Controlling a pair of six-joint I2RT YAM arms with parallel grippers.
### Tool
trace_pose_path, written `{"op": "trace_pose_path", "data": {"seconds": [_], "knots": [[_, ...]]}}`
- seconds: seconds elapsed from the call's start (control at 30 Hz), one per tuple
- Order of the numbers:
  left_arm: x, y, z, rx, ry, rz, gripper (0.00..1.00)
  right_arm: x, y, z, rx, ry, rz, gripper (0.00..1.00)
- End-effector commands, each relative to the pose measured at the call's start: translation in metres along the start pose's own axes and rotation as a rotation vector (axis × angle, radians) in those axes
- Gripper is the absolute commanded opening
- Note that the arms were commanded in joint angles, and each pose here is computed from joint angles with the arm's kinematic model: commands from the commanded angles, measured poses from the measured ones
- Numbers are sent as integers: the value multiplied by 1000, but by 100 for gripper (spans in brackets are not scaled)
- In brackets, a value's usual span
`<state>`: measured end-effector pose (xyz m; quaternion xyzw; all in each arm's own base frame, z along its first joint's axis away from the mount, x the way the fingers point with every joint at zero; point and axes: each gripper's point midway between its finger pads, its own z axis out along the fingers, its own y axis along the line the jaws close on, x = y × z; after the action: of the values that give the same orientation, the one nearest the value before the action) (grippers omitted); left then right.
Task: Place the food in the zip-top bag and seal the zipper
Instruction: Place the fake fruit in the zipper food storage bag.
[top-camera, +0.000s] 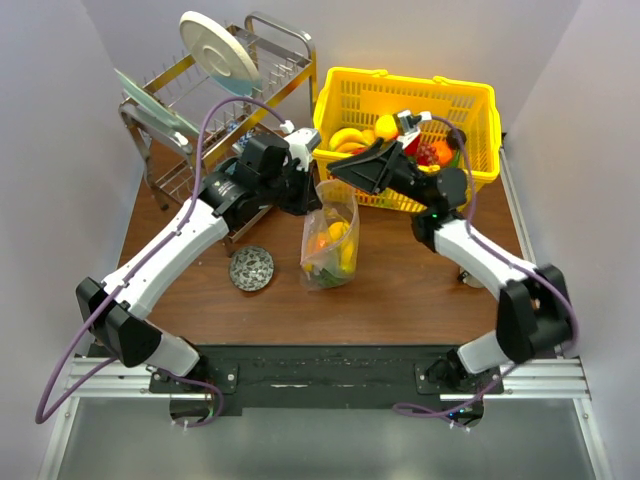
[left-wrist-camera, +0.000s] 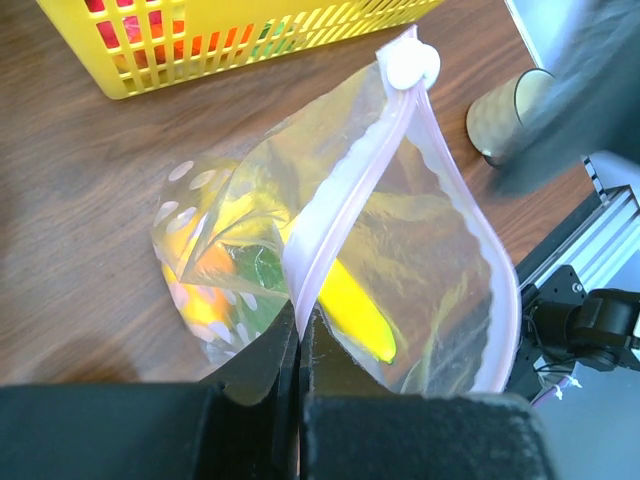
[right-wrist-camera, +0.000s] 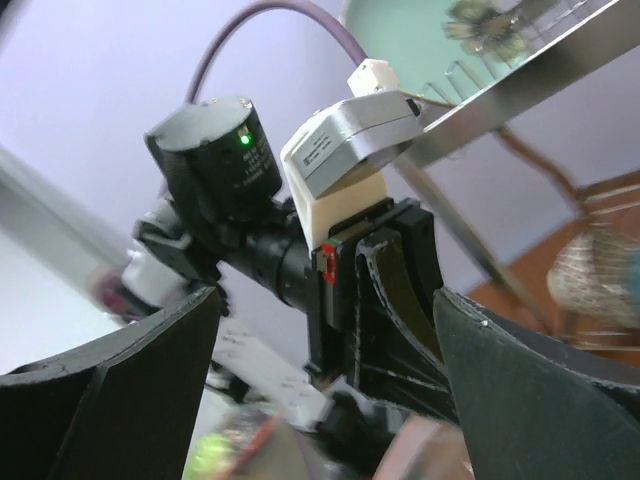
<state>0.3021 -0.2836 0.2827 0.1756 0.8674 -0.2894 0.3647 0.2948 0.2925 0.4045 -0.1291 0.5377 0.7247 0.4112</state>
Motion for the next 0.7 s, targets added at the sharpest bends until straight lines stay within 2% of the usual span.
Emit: {"op": "trace_pose_path", "data": {"seconds": [0.0, 0.03, 0.07, 0.1, 0.13, 0.2, 0.23, 0.3, 0.33, 0.4, 0.43, 0.57, 0.67], "knots": [[-14, -1, -13, 2, -64, 7, 0, -4, -19, -22, 345, 69, -216, 94], [-14, -1, -12, 4, -63, 9, 0, -16, -13, -24, 376, 79, -339, 94], [-12, -2, -11, 8, -60, 9, 0, -20, -9, -28, 413, 86, -380, 95], [-12, -2, -10, 11, -59, 14, 0, -18, -27, -44, 553, 111, -367, 95], [-12, -2, -10, 11, -59, 14, 0, -34, -18, -44, 578, 119, -485, 95], [-10, -1, -9, 9, -53, 19, 0, -38, -33, -63, 715, 168, -518, 96], [-10, 0, -9, 5, -53, 20, 0, -59, -31, -68, 792, 147, -612, 96], [-9, 2, -9, -2, -52, 23, 0, -63, -51, -87, 932, 203, -622, 99], [-9, 2, -10, -5, -55, 23, 0, -85, -51, -94, 1015, 178, -675, 99], [-8, 4, -11, -12, -54, 23, 0, -86, -75, -108, 1118, 238, -634, 99], [-8, 4, -11, -13, -56, 24, 0, -104, -73, -111, 1134, 211, -633, 99], [-7, 5, -12, -19, -53, 27, 0, -127, -102, -130, 1231, 215, -542, 99], [-8, 6, -13, -28, -56, 29, 0, -143, -126, -152, 1379, 235, -504, 99]]}}
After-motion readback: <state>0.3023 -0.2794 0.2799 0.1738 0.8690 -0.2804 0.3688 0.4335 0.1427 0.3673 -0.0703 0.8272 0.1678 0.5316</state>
